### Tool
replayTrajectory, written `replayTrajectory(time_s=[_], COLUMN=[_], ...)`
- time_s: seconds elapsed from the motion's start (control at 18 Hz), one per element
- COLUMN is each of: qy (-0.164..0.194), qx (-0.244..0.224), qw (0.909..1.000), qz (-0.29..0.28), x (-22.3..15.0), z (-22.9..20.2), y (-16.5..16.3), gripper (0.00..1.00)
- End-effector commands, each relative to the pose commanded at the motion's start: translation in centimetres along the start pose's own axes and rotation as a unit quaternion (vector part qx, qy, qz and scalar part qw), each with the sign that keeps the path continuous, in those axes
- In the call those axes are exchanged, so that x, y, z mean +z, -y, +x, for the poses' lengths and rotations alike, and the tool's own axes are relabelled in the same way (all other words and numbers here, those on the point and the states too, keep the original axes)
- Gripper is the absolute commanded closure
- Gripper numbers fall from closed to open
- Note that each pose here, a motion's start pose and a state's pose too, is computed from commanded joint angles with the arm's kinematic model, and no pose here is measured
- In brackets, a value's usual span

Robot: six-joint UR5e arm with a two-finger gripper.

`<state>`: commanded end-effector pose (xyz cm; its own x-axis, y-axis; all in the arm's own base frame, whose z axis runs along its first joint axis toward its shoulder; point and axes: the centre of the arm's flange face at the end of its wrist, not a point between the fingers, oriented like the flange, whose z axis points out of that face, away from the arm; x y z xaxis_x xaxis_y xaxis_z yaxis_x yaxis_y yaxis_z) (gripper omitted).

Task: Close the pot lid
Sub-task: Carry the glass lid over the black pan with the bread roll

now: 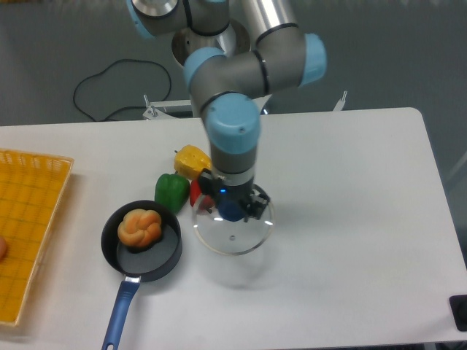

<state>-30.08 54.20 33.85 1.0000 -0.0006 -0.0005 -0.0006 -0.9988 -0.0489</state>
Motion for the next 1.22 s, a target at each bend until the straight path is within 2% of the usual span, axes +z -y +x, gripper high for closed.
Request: replayTrajectory(time_s=[0.22, 0.5, 0.89, 1.22], qy=[0.013, 0.011, 0.004, 0.0], qx=[-0.002, 0.006, 0.017, 0.015], qw=[0.9998, 0.9998, 0.9998, 0.9999], qz=[0.017, 0.015, -0.002, -0.003], x=[0.1, 0.9, 3.2, 3.5], z=[3.7, 8.1, 10.9, 12.2], y=[2.6, 4.9, 6.2, 6.6], gripper=[0.49, 0.49, 0.49, 0.49])
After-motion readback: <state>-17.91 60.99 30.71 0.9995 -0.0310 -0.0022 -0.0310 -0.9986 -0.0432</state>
